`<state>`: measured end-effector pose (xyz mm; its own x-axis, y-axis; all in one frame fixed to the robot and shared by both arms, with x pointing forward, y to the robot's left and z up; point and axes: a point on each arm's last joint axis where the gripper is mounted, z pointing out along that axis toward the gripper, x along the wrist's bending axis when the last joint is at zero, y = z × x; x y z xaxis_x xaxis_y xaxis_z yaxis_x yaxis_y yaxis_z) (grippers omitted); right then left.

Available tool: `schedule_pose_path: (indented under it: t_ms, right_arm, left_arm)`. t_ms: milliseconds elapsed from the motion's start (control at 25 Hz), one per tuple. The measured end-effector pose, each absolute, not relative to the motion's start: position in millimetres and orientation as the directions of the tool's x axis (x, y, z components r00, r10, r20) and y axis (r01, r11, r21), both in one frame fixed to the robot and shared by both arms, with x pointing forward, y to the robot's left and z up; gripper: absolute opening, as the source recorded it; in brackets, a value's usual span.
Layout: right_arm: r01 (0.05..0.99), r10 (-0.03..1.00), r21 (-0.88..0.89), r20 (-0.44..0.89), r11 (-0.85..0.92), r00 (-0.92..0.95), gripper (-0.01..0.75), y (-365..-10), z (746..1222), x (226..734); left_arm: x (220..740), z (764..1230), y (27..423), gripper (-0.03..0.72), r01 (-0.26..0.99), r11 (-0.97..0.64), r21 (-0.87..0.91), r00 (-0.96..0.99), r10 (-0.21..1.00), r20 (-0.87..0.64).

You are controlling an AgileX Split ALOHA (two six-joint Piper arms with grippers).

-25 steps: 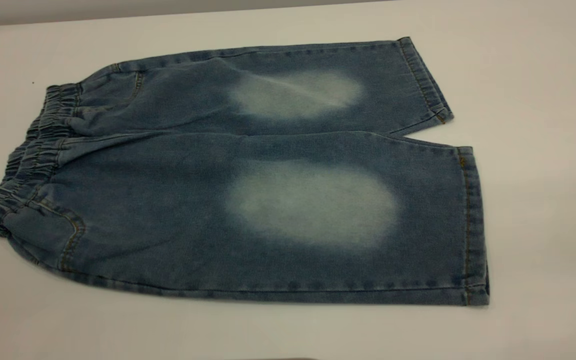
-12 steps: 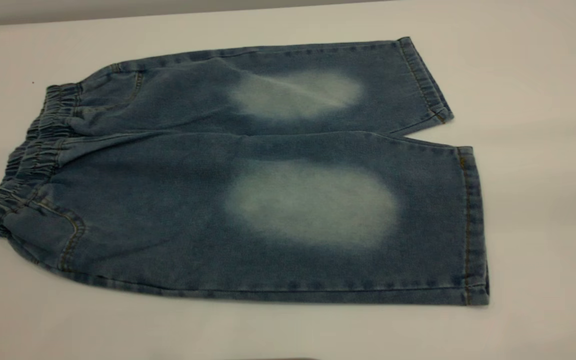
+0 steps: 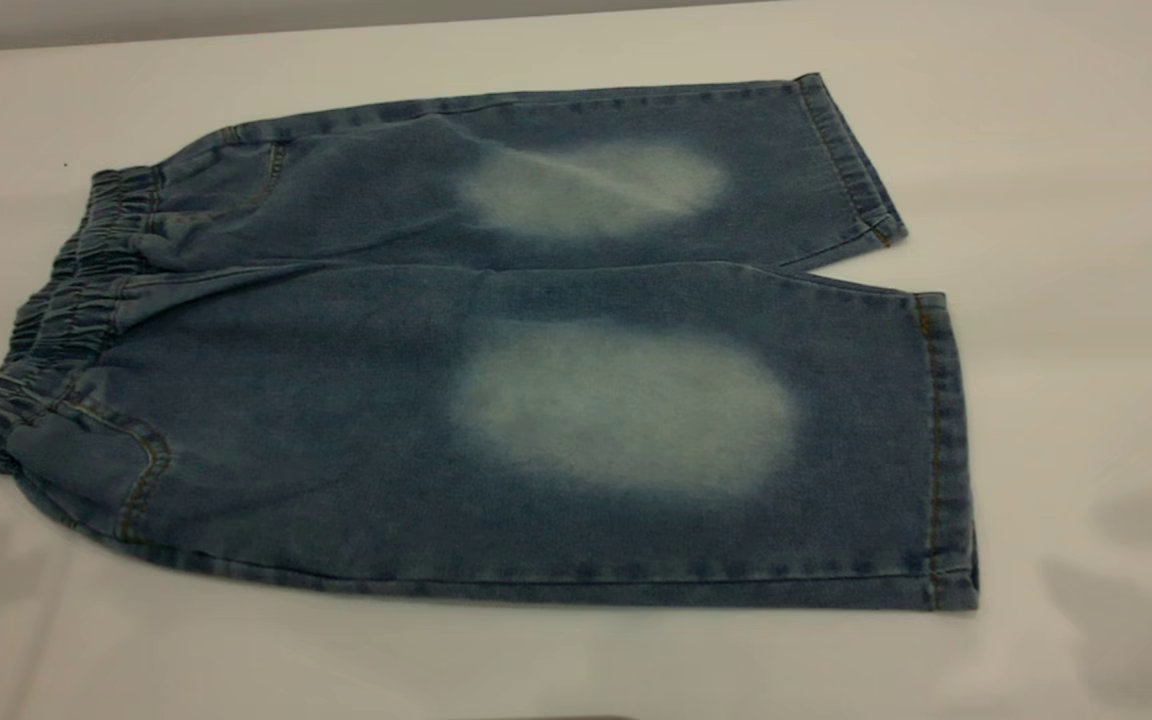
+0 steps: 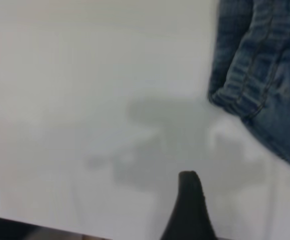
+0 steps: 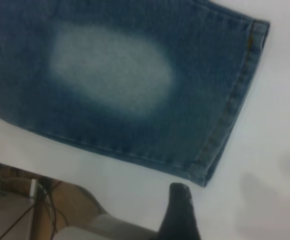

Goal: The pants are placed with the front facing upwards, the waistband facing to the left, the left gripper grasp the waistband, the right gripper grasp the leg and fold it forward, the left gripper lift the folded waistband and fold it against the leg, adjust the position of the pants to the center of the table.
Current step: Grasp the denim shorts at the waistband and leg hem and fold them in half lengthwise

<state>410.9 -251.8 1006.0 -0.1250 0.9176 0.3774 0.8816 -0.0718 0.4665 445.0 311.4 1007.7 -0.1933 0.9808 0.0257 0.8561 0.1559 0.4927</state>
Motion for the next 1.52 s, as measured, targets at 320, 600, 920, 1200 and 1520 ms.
schedule_pose_path:
  t_ms: [320, 600, 920, 1200, 1520]
  right_arm:
    - [0.884, 0.915, 0.461, 0.386, -0.08, -0.119, 0.494, -249.5, 986.9, 433.8]
    - [0.864, 0.911, 0.496, 0.391, -0.089, -0.131, 0.494, -248.9, 989.4, 436.9]
    - [0.86, 0.912, 0.503, 0.389, -0.09, -0.131, 0.494, -249.1, 989.6, 437.6]
    - [0.858, 0.913, 0.506, 0.387, -0.092, -0.13, 0.494, -249.4, 989.7, 437.9]
    - [0.864, 0.909, 0.496, 0.395, -0.09, -0.132, 0.494, -248.6, 989.5, 436.9]
  left_arm:
    - [489.7, 922.9, 327.6, 0.508, 0.902, 0.348, 0.255, -0.34, 0.937, -0.074]
    - [525.7, 889.2, 323.6, 0.508, 0.903, 0.382, 0.196, -0.353, 0.921, -0.167]
    - [534.3, 874.7, 322.8, 0.508, 0.901, 0.407, 0.149, -0.381, 0.907, -0.178]
    - [535.9, 852.6, 323.9, 0.508, 0.889, 0.443, 0.116, -0.422, 0.891, -0.165]
    - [538.3, 831.9, 325.3, 0.46, 0.881, 0.461, 0.104, -0.445, 0.883, -0.151]
